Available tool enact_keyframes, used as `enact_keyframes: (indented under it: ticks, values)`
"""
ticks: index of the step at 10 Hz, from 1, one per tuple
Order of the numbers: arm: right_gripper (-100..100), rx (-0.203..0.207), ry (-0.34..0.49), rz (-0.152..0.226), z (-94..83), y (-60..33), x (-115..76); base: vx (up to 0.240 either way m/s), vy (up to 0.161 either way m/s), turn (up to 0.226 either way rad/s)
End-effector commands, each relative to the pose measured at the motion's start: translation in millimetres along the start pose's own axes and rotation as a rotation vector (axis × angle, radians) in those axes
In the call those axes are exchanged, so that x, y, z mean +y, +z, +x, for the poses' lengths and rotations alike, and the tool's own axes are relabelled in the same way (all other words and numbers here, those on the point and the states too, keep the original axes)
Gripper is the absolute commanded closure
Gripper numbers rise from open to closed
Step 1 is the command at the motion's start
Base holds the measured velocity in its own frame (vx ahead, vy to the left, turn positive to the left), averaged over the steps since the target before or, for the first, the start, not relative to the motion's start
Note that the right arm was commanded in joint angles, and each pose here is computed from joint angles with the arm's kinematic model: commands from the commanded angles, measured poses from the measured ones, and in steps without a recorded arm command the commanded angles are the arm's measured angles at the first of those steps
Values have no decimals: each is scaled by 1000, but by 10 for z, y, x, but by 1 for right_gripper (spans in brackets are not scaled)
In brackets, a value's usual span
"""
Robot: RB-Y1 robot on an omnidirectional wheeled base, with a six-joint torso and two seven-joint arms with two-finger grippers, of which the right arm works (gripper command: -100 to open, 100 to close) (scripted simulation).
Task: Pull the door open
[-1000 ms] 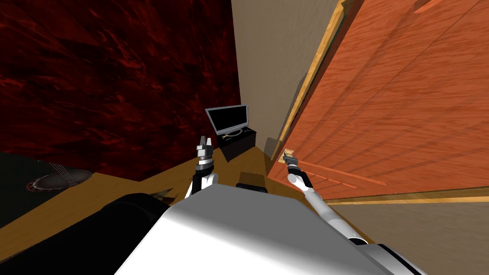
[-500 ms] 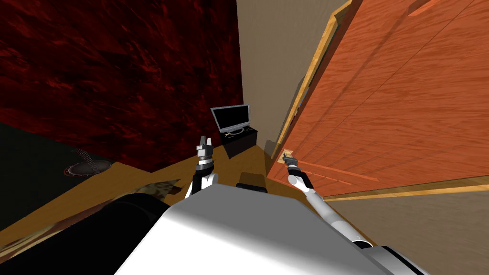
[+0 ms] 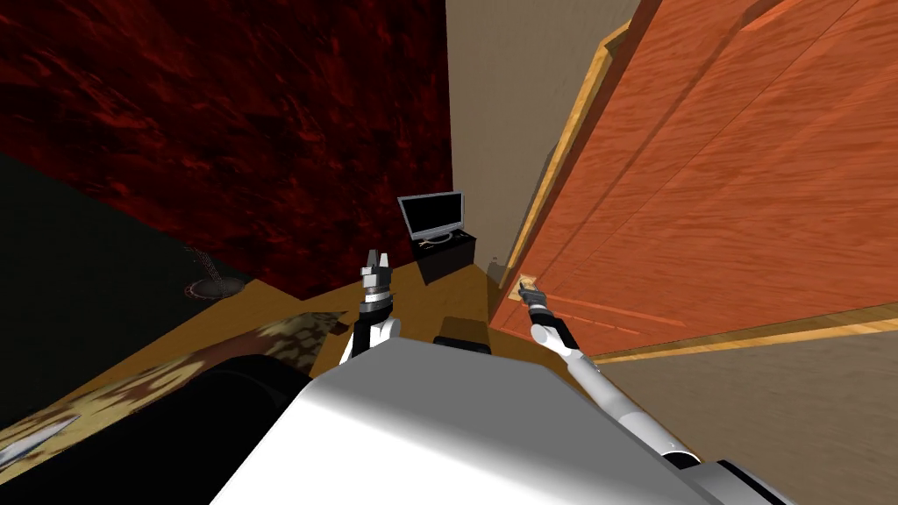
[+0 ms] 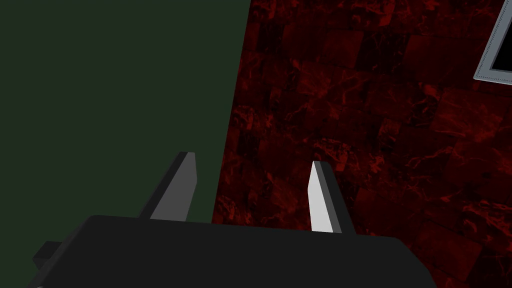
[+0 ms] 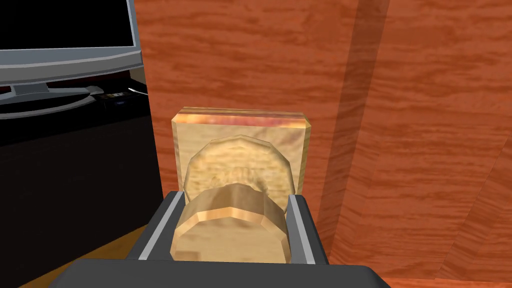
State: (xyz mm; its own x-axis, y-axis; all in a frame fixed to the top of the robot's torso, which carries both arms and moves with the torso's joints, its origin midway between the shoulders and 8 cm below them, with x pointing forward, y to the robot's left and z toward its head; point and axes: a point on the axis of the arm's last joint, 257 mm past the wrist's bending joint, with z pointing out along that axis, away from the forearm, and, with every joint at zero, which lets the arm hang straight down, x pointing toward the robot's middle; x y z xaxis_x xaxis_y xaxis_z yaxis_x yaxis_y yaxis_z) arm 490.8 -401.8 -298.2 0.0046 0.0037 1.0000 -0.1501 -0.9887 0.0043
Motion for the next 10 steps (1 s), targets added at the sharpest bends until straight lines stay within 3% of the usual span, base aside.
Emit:
enact_keyframes:
  ticks: [1, 10]
  values:
    - [100, 3, 3, 17, 14, -19, -37, -199, -41, 109]
    - [100, 1, 2, 73, 2, -139, -106, -164, -59, 98]
